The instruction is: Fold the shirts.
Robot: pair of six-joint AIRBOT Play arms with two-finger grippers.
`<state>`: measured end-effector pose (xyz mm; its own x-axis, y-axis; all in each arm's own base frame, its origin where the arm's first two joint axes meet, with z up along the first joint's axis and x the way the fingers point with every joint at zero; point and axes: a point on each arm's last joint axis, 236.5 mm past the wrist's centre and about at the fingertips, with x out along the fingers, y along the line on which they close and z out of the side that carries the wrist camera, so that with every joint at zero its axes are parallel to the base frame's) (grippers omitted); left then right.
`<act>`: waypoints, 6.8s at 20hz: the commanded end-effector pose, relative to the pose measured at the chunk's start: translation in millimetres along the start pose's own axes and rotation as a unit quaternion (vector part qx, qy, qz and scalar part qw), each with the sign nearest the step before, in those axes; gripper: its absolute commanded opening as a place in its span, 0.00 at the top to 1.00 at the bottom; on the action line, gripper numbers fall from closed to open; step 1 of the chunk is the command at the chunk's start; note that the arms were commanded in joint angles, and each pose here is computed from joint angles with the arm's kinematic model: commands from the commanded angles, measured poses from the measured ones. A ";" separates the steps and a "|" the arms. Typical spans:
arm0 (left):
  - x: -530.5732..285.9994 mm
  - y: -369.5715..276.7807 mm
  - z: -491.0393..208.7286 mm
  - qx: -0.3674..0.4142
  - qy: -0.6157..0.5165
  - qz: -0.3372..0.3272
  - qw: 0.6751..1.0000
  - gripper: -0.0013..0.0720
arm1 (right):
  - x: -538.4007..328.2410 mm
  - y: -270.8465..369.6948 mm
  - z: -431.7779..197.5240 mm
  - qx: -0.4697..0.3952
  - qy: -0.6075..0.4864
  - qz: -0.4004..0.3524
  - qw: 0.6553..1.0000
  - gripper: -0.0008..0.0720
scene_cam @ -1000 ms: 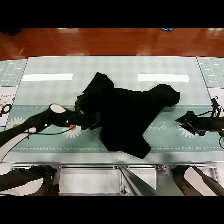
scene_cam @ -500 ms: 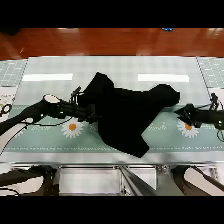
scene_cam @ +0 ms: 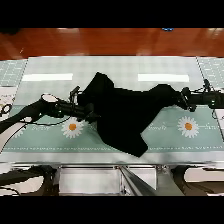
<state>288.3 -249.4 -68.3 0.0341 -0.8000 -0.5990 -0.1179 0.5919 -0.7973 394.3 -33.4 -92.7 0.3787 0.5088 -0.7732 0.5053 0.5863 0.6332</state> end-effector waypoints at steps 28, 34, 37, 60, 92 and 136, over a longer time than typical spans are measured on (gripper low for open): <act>-472.7 -367.0 -64.9 0.455 -0.528 0.048 0.716 0.96 | -508.1 335.3 -209.3 -0.501 -0.544 0.042 0.672 0.96; -452.5 -341.6 -131.5 0.473 -0.506 0.154 0.705 0.96 | -512.2 292.1 -237.7 -0.495 -0.539 -0.025 0.681 0.96; -449.8 -274.6 -123.3 0.403 -0.469 0.241 0.748 0.96 | -495.2 280.5 -218.4 -0.466 -0.520 -0.031 0.715 0.96; -194.3 8.1 244.0 0.096 -0.372 0.216 0.897 0.95 | 16.6 149.7 75.2 -0.104 -0.061 0.096 0.988 0.73; -190.3 168.7 30.3 -0.206 -0.119 0.068 0.969 0.31 | -93.0 -24.2 -94.1 -0.043 -0.049 -0.013 0.998 0.41; -456.6 -276.8 75.1 0.336 -0.510 -0.012 0.792 0.96 | -342.6 353.5 -83.9 -0.474 -0.295 0.069 0.827 0.96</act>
<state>424.4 -28.3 328.4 0.8042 -0.5749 -0.1508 0.3682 0.6810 -0.6329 419.7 47.8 310.8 0.7471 0.4165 -0.5181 -0.2544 0.8992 0.3560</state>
